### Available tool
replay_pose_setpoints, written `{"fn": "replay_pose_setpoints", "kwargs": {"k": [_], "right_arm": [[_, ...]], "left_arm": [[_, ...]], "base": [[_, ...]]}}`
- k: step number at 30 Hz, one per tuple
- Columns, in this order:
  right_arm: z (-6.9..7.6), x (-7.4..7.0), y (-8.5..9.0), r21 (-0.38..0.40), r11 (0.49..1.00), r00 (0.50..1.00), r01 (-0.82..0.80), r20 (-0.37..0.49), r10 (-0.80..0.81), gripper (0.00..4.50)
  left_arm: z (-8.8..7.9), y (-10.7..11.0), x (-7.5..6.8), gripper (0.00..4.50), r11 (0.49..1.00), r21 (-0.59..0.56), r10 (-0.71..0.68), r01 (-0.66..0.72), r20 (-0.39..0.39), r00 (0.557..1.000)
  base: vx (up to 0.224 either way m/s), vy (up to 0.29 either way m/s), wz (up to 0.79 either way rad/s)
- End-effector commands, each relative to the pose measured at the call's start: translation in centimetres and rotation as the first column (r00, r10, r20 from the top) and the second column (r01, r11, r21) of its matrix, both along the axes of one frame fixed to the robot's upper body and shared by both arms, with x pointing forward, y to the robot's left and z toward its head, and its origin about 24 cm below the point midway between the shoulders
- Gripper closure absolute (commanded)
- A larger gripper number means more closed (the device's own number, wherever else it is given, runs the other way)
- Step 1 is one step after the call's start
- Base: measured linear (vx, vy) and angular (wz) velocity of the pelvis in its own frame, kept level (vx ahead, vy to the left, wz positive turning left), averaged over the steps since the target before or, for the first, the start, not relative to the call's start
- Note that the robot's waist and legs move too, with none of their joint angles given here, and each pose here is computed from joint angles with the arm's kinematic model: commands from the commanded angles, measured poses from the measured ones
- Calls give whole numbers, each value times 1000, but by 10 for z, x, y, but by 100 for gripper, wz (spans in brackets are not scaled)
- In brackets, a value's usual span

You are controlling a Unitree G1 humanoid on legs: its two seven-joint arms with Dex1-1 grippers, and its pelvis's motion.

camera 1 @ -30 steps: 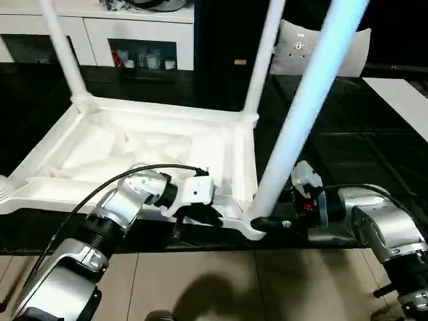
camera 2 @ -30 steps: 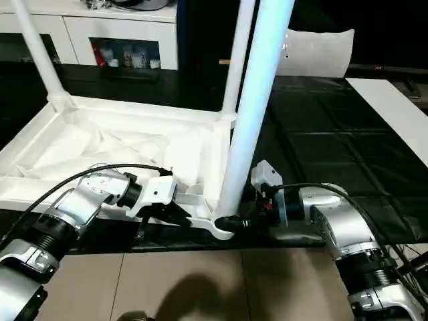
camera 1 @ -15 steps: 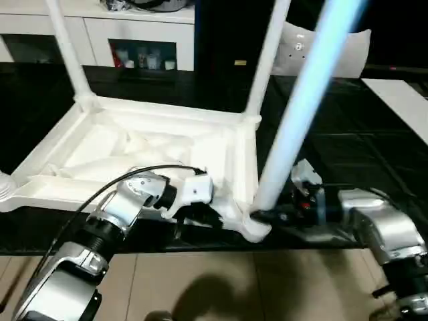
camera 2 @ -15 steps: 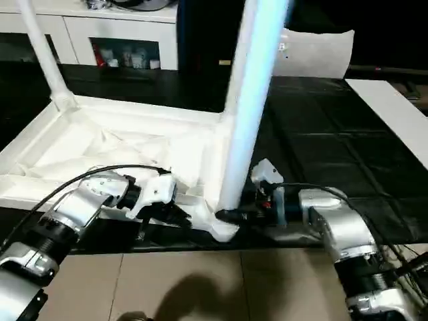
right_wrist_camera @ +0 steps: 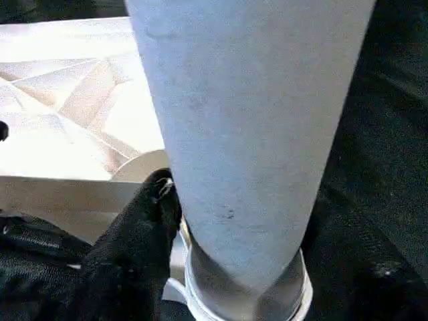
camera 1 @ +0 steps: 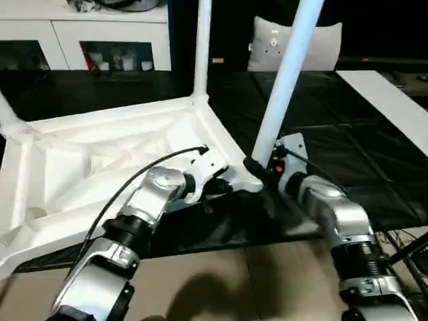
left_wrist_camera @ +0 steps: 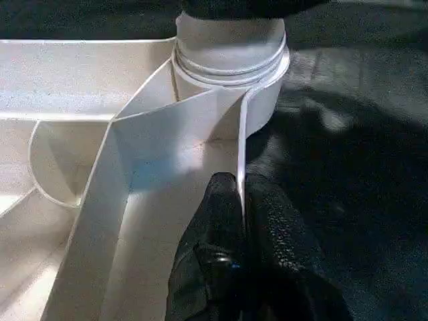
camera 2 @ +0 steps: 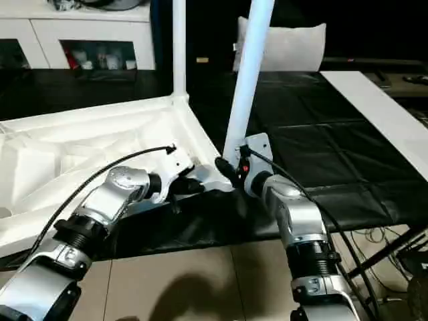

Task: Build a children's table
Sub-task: Rotate leg to tighten

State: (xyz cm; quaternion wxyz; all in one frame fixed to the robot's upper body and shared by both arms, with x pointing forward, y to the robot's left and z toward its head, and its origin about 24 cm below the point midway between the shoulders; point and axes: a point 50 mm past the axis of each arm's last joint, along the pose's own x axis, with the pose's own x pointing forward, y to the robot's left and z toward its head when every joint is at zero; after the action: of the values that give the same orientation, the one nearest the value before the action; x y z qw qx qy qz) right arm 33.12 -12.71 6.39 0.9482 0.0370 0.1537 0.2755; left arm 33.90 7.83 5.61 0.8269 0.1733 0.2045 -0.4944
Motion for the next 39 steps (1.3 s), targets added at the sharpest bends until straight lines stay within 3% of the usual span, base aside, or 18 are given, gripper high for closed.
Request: {"fn": "replay_pose_setpoints", "kwargs": {"k": [1,6,12,15,20,21,25,30,31,39], "right_arm": [[-1,-5,17,34,996,996,-86,-11,87,139],[2,-9,3,-2,986,985,-167,36,167,93],[10,-19,-28,-66,948,946,-312,67,316,39],[13,-25,-44,-117,906,909,-408,46,415,11],[15,-38,-55,-170,784,798,-597,-29,602,11],[16,-39,-55,-160,761,774,-629,-40,632,36],[16,-44,-51,-117,696,705,-708,-64,706,61],[13,-44,-49,-109,681,689,-724,-72,721,97],[10,-44,-47,-107,663,672,-741,-84,736,122],[11,-36,-41,-132,692,701,-710,-37,712,183]], "left_arm": [[17,-7,7,450,998,-44,50,-46,83,995],[14,1,5,450,1000,-11,-4,6,113,994],[10,15,-1,450,990,53,-133,128,115,984],[9,18,-5,450,971,86,-231,222,117,966],[8,18,-17,450,901,140,-426,411,97,900],[8,19,-20,450,876,154,-473,457,87,877],[8,20,-27,450,820,169,-563,548,60,824],[7,21,-28,450,807,173,-579,564,47,814],[6,22,-28,450,804,175,-584,569,46,811],[7,22,-29,450,799,161,-593,580,46,804]], "base": [[0,0,0],[0,0,0],[0,0,0],[0,0,0],[0,0,0],[0,0,0],[0,0,0],[0,0,0],[0,0,0],[0,0,0]]}}
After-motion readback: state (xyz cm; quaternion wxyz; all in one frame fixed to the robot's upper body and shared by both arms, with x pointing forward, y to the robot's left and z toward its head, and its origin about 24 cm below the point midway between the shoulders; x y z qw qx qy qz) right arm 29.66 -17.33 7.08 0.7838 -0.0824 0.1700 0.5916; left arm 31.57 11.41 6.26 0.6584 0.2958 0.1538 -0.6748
